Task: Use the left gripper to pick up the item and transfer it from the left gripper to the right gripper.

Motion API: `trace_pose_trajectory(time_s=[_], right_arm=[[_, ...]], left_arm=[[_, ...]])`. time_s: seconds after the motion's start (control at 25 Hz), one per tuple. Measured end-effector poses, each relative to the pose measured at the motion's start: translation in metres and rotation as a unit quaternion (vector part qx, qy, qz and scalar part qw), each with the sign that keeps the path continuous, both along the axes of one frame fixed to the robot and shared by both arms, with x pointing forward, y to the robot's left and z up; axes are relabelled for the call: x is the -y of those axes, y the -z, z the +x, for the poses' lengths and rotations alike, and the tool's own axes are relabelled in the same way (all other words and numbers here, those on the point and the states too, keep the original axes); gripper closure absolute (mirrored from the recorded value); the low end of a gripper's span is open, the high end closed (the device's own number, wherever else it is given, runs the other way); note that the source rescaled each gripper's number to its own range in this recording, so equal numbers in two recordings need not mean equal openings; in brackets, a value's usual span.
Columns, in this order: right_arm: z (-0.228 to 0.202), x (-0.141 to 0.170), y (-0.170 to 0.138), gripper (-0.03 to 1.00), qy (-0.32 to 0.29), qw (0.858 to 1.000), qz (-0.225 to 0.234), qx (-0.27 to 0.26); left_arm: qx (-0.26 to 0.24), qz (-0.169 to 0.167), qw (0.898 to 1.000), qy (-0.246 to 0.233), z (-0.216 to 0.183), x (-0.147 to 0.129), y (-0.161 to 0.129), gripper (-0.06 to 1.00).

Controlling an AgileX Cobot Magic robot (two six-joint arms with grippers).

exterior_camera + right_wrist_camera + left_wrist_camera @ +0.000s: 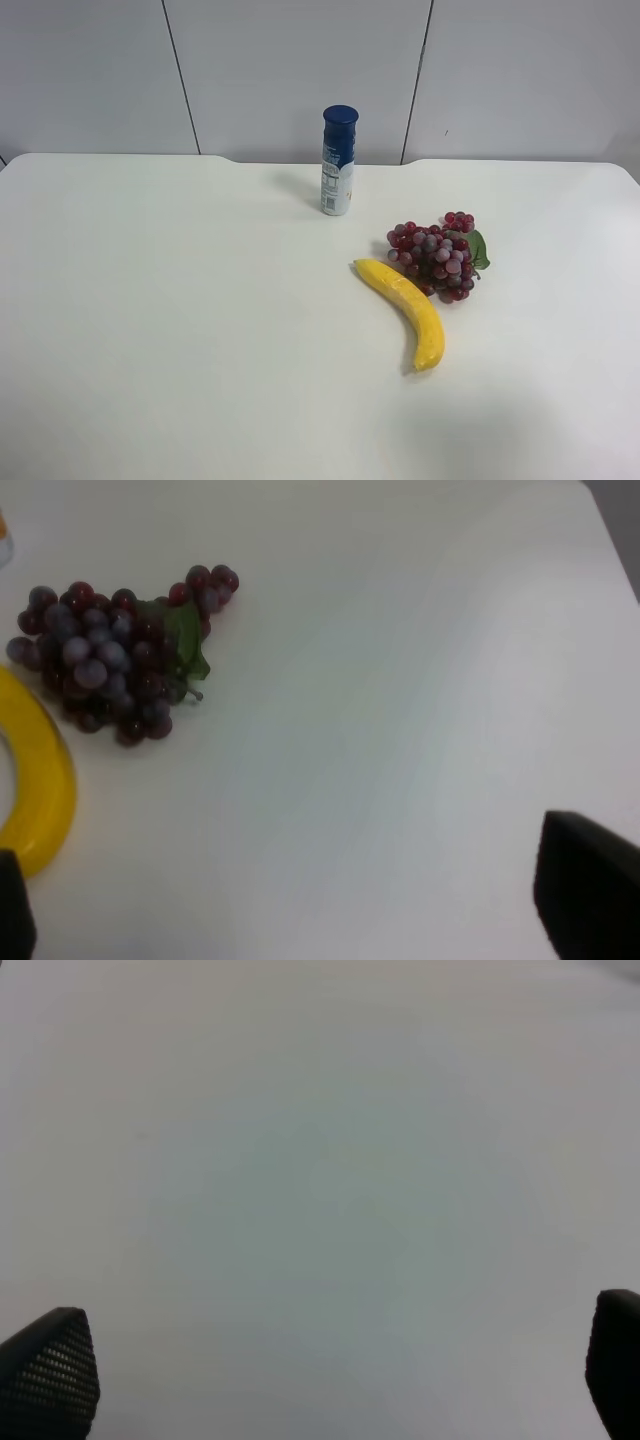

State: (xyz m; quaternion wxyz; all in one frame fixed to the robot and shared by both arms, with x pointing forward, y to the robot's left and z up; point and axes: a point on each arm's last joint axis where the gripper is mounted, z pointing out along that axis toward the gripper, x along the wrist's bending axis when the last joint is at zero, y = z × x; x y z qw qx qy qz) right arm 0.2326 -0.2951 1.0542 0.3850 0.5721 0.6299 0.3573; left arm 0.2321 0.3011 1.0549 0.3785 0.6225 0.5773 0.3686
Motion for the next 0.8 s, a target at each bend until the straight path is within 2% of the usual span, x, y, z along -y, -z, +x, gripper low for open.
trace_pose_trajectory(time_s=[0.16,0.36,0.8], right_arm=[[0.0000,0.0000,0.0000,-0.03,0.001,1.000,0.000,0.000],[0.0000,0.0000,0.0000,-0.03,0.002,1.000,0.000,0.000],[0.0000,0.0000,0.0000,-0.03,0.002,1.000,0.000,0.000]], left_arm=[[0.000,0.000,1.000,-0.009,0.0000,0.0001,0.0000,-0.05],[0.000,0.000,0.999,-0.052,-0.0001,0.0007,0.0000,-0.05],[0.000,0.000,0.998,-0.057,-0.0001,0.0008,0.0000,-0.05]])
